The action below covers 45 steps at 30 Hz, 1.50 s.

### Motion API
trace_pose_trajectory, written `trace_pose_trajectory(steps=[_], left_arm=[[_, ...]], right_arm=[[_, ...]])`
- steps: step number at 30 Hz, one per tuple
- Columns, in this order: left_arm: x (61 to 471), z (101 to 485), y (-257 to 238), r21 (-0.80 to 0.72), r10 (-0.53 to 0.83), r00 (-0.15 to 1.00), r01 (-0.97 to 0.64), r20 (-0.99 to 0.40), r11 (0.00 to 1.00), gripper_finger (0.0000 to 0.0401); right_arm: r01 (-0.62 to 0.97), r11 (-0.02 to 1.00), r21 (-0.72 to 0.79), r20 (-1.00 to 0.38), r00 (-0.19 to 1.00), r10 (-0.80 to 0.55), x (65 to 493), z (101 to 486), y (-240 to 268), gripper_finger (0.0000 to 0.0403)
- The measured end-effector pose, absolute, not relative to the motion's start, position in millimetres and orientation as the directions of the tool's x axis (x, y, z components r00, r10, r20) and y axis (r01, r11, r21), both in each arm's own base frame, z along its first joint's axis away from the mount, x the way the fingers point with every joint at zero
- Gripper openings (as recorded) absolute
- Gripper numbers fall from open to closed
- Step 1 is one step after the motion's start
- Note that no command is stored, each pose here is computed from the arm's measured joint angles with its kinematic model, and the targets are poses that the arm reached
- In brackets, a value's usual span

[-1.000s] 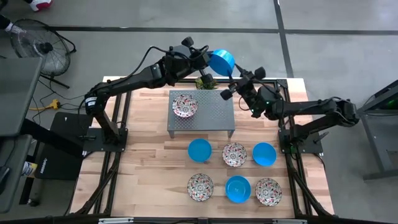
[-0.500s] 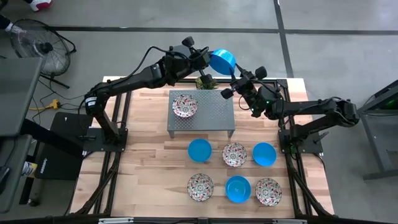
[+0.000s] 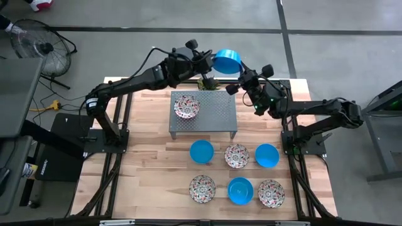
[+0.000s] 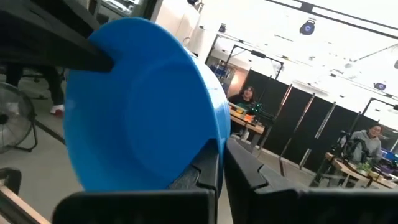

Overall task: Pick & Place Mini bowls
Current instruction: Put the blue bowl on the shelf

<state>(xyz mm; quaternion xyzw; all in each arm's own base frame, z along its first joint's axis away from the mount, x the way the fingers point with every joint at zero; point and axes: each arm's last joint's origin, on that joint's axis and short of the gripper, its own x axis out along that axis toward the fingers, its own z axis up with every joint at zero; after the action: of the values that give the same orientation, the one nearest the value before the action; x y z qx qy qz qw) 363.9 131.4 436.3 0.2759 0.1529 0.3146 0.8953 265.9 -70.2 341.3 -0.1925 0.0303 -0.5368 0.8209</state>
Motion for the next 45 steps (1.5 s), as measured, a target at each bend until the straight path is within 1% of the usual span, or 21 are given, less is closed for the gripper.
trace_pose_trajectory(steps=[3,8,11,14,18,20,21,24,26,28,31,33,36,42,45], left_arm=[[364,437,131,0.636,0.625,0.774,-0.434,-0.099,0.638,0.007],[367,438,127,0.701,0.548,0.831,-0.339,-0.089,0.628,0.0118],[367,438,128,0.741,0.536,0.84,-0.305,-0.087,0.598,0.0145],[367,437,128,0.793,0.518,0.85,-0.25,-0.096,0.556,0.0162],[360,444,124,0.84,0.476,0.874,-0.187,-0.094,0.509,0.017],[355,446,122,0.848,0.466,0.878,-0.165,-0.106,0.504,0.017],[351,447,122,0.849,0.466,0.876,-0.15,-0.124,0.506,0.017],[345,453,121,0.868,0.476,0.872,-0.148,-0.111,0.473,0.017],[336,455,118,0.869,0.475,0.868,-0.115,-0.148,0.481,0.017],[332,458,116,0.871,0.47,0.871,-0.112,-0.146,0.479,0.017],[318,460,114,0.853,0.446,0.871,-0.062,-0.208,0.518,0.017],[307,467,115,0.844,0.43,0.881,-0.069,-0.199,0.532,0.017],[288,473,118,0.812,0.404,0.885,-0.055,-0.23,0.581,0.017],[261,472,127,0.731,0.33,0.887,0.012,-0.323,0.682,0.017],[252,471,135,0.677,0.267,0.9,0.04,-0.344,0.735,0.017]], right_arm=[[0.863,0.354,-0.36,0.148,0.427,-0.892,266,340,-70,0.0002],[0.818,0.413,-0.399,0.126,0.496,-0.859,270,334,-69,0.0001],[0.817,0.417,-0.399,0.127,0.5,-0.857,270,335,-69,0.0001],[0.82,0.408,-0.402,0.118,0.488,-0.865,269,334,-69,0.0001],[0.828,0.401,-0.392,0.117,0.477,-0.871,263,339,-68,0.0001],[0.834,0.402,-0.379,0.103,0.469,-0.877,259,340,-69,0.0001],[0.835,0.405,-0.373,0.088,0.466,-0.88,257,339,-70,0.0001],[0.838,0.418,-0.35,0.034,0.458,-0.888,251,336,-73,0.0001],[0.84,0.435,-0.325,-0.002,0.459,-0.888,247,334,-76,0.0001],[0.836,0.46,-0.3,-0.044,0.469,-0.882,245,338,-78,0.0001],[0.817,0.513,-0.264,-0.12,0.499,-0.858,242,351,-83,0.0001],[0.801,0.55,-0.235,-0.175,0.522,-0.835,241,364,-88,0.0001],[0.77,0.608,-0.192,-0.273,0.554,-0.787,235,383,-97,0.0001],[0.682,0.728,-0.075,-0.441,0.632,-0.637,225,413,-117,0.0001],[0.631,0.775,-0.032,-0.525,0.649,-0.55,225,419,-126,0.0]])
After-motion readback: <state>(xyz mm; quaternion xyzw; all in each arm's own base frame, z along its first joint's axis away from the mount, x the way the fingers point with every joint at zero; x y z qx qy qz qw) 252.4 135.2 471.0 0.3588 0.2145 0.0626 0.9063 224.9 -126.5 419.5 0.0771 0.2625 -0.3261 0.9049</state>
